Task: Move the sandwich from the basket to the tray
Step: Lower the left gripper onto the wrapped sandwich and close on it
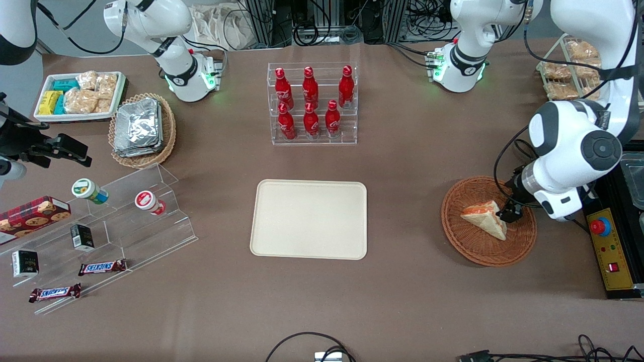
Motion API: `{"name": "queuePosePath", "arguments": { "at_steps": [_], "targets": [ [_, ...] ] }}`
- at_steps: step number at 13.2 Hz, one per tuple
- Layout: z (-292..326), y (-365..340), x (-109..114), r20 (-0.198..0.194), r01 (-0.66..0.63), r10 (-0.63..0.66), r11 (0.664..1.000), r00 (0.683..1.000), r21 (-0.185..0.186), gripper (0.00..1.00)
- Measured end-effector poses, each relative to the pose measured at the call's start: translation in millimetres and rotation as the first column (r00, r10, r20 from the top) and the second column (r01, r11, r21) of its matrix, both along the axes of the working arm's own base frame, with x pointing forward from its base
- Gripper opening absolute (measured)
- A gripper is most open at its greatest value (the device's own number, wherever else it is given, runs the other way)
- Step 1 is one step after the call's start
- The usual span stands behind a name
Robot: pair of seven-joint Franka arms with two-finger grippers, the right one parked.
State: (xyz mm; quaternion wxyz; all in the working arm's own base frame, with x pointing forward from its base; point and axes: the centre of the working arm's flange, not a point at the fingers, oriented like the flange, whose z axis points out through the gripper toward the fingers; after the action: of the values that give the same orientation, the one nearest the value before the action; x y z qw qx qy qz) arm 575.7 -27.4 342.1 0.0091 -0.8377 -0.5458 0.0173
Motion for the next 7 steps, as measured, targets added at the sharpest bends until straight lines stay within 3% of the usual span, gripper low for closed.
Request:
{"name": "queuePosePath", "arguments": {
  "at_steps": [3, 7],
  "targets": [
    [-21.9, 1.0, -9.4, 0.034, -0.007, 0.007, 1.000, 0.999, 0.000, 1.00],
    [-48.8, 0.7, -15.8, 0.029, -0.006, 0.006, 1.000, 1.000, 0.003, 1.00]
  ]
}}
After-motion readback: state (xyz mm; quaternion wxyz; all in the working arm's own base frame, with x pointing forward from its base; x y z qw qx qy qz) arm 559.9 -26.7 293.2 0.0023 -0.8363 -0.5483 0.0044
